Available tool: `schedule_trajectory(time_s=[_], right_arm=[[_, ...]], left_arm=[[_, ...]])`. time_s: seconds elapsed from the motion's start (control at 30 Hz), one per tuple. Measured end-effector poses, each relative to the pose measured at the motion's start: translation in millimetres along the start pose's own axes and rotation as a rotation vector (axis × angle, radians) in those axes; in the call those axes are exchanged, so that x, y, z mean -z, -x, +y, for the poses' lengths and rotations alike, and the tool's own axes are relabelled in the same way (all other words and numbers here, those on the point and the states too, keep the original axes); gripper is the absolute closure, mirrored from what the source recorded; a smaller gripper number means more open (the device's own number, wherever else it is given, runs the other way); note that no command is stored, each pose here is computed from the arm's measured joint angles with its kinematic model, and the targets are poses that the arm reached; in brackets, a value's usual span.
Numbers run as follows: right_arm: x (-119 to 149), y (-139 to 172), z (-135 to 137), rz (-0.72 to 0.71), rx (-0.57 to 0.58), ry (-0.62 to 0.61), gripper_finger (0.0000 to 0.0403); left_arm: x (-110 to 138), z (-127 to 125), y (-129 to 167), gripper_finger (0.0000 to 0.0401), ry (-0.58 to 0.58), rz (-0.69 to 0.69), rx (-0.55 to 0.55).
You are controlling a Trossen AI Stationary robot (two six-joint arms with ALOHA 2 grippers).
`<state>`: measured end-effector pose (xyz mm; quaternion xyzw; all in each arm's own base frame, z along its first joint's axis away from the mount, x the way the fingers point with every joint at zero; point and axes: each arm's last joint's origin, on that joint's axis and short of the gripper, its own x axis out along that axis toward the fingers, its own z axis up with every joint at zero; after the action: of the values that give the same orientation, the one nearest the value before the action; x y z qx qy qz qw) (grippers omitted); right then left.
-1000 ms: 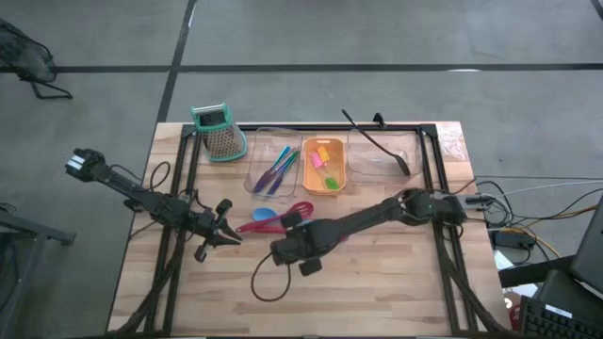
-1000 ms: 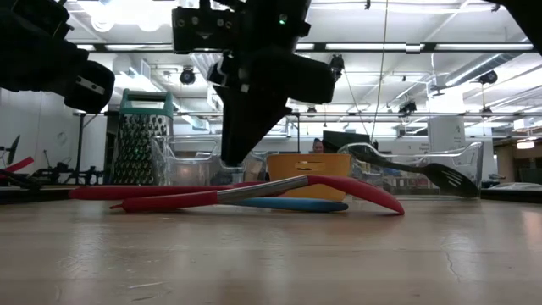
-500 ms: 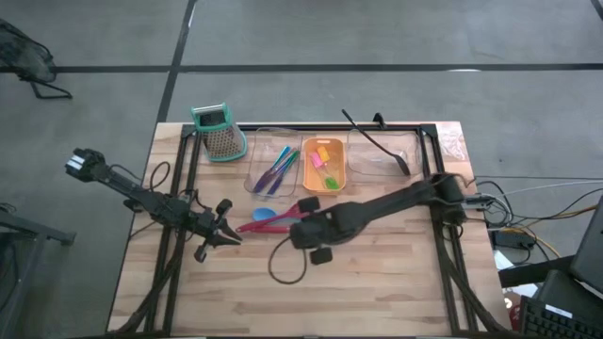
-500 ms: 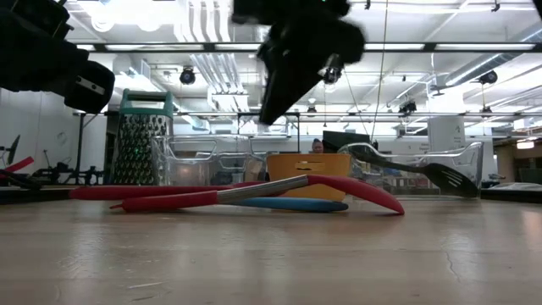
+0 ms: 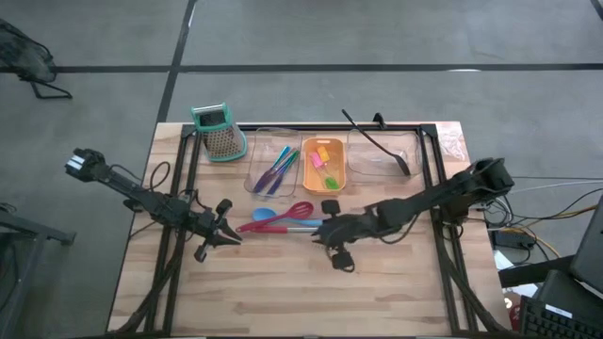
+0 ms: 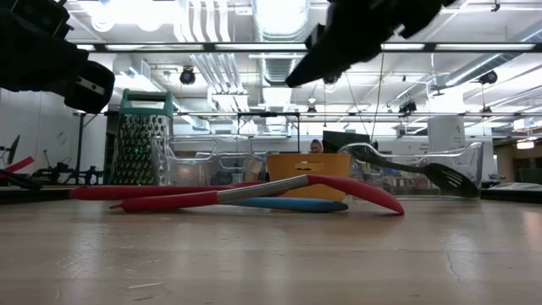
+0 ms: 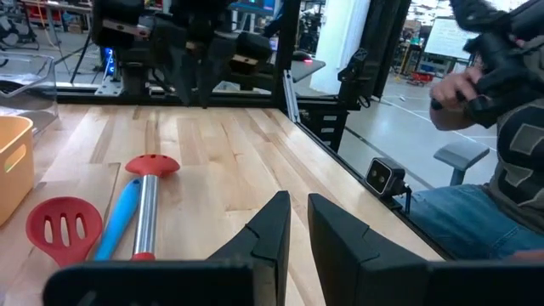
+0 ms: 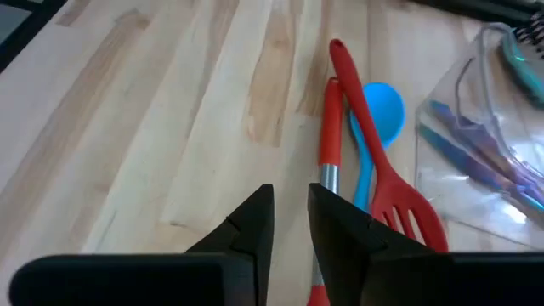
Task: Pick & Place Kitchen Items
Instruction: Put the bottom red slotted serving spoon into the right transparent bin
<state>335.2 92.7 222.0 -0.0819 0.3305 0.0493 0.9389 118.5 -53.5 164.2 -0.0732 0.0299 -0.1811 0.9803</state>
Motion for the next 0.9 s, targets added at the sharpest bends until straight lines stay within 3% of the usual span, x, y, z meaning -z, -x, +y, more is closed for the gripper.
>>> schedule_trajectory(time_s=[0.3,0.43,0.6,0.77,0.9], right_arm=[[30,2,-5,-0.122,0.022,0.062,0.0313],[38,0,-15,-0.122,0.11,0.078,0.0305],[41,-3,-33,-0.125,0.185,0.009,0.0293],[41,-3,-38,-0.133,0.191,-0.092,0.0273],[38,-2,-38,-0.145,0.188,-0.102,0.0252]], left_arm=[[0,0,0,0.035,0.0,0.002,0.0],[0,0,0,0.035,0.0,0.002,0.0],[0,0,0,0.035,0.0,0.002,0.0],[0,0,0,0.035,0.0,0.002,0.0],[0,0,0,0.035,0.0,0.002,0.0]])
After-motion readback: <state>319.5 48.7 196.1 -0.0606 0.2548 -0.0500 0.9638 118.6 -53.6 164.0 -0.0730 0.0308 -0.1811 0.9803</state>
